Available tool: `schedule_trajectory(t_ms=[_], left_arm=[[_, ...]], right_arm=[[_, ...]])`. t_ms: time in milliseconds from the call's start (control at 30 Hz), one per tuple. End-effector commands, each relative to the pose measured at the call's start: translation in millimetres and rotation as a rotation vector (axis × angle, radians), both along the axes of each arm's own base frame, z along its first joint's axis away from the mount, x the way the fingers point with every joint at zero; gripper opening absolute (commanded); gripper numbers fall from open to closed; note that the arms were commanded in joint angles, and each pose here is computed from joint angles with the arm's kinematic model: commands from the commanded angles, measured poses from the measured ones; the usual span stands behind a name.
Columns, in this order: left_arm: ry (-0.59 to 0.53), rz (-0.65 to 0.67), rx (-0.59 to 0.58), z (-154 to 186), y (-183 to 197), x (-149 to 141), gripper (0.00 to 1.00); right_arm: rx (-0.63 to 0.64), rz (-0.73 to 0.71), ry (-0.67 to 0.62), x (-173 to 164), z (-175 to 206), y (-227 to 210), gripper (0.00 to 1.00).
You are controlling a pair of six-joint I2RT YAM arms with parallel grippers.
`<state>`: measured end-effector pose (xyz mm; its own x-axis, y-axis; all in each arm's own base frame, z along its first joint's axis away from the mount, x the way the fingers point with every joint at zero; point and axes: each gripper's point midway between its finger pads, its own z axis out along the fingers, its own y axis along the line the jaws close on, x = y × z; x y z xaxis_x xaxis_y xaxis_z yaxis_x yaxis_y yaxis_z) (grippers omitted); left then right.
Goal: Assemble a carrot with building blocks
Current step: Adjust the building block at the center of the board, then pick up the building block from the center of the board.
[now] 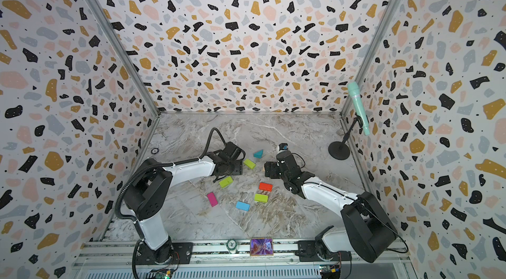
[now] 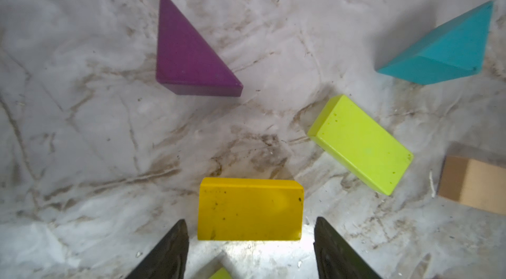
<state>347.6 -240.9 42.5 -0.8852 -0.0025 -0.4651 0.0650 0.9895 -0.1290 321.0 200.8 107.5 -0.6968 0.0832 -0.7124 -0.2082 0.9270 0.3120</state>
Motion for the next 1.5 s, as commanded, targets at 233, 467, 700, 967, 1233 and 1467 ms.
schedule_trajectory(t_ms=[233,467,700,967,1233,1467], left_arm=[[-0.238,0.069,-0.057,107,25,19,0.74],[-0.218,0.152,-0.054,102,84,17,0.74],[-0.189,0.181,-0.092,88,102,14,0.74],[-0.162,0.168,-0.092,79,100,12,0.73],[-0.148,0.165,-0.094,75,99,12,0.71],[-0.136,0.152,-0.094,71,97,12,0.68]], right_arm=[[-0.128,0.119,-0.018,15,2,40,0.83],[-0.279,0.282,0.001,35,-28,88,0.68],[-0.363,0.378,-0.009,46,-45,115,0.62],[-0.403,0.417,0.002,53,-60,122,0.61],[-0.386,0.431,0.024,60,-68,120,0.60],[-0.357,0.503,0.024,52,-67,122,0.33]])
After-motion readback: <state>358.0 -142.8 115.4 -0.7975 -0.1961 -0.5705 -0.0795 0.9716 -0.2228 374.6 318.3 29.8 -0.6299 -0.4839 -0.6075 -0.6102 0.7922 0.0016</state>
